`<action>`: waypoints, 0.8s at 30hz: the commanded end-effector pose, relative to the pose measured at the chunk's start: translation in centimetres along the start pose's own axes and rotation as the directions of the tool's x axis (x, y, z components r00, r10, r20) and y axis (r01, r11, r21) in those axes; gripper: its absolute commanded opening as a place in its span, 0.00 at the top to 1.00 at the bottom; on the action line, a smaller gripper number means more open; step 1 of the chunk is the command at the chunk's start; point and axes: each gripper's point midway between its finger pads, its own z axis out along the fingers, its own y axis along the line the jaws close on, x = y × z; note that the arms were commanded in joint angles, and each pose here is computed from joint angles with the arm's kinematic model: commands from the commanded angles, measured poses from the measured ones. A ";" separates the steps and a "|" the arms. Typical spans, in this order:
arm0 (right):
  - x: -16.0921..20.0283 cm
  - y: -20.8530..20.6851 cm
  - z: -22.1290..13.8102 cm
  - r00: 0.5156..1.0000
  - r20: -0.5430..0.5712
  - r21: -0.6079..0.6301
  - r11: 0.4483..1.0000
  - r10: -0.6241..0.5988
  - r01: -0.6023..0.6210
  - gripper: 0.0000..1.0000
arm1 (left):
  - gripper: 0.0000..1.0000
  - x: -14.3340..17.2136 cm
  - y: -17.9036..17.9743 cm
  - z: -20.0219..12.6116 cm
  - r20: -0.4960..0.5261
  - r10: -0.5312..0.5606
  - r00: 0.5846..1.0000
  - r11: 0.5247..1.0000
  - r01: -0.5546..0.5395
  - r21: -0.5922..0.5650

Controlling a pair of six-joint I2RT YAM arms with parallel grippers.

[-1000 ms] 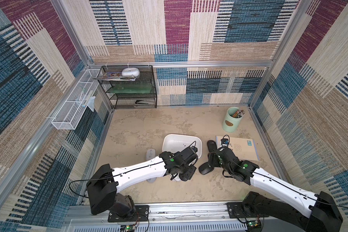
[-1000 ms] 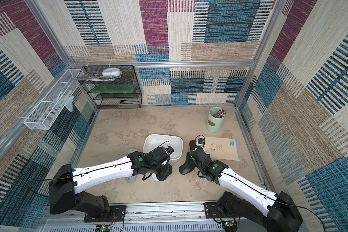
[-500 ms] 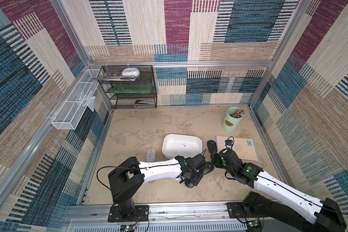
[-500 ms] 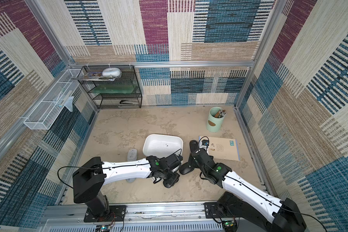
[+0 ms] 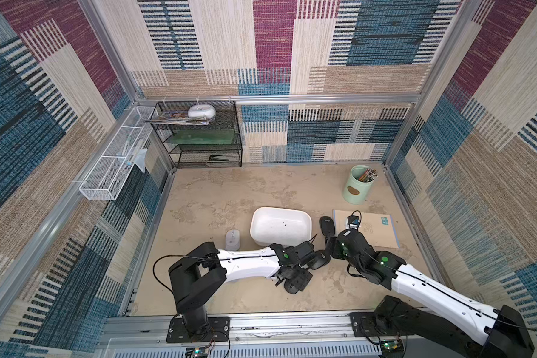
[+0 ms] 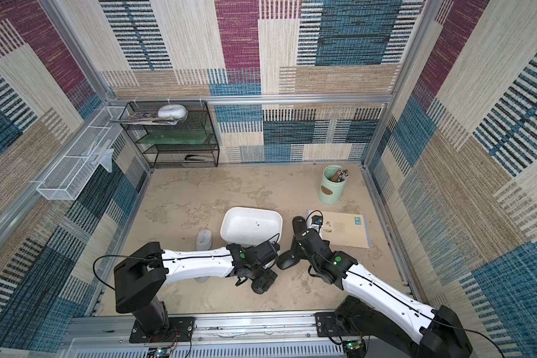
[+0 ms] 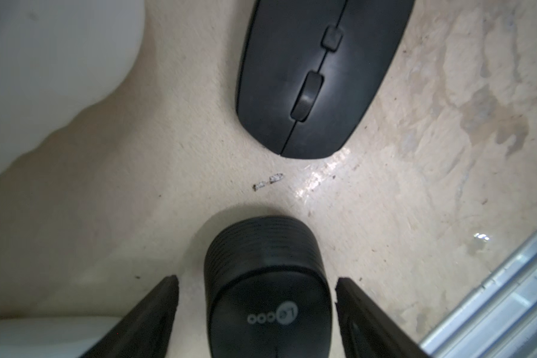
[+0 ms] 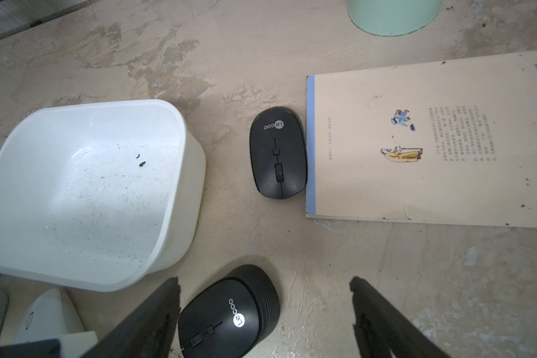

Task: Take out the mouse from the storage box
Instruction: Place the mouse at the center of the board, then reset both arms

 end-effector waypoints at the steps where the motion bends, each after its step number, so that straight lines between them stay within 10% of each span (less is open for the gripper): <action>1: -0.3 -0.2 -0.1 1.000 0.011 0.013 1.000 0.001 -0.001 0.11 | 0.15 -1.2 0.4 -1.3 0.066 0.004 0.998 1.000 -0.003 -0.021; 15: -2.8 -0.3 -1.3 0.997 0.080 0.032 0.999 -0.019 0.017 0.10 | 0.10 -5.1 7.5 -16.4 0.535 -0.005 0.845 0.976 0.122 -0.183; 24: -5.8 -0.4 -2.4 0.981 0.192 0.056 0.998 -0.004 -0.007 0.01 | 0.00 -5.2 14.6 -20.0 0.702 -0.121 0.702 0.909 0.362 -0.206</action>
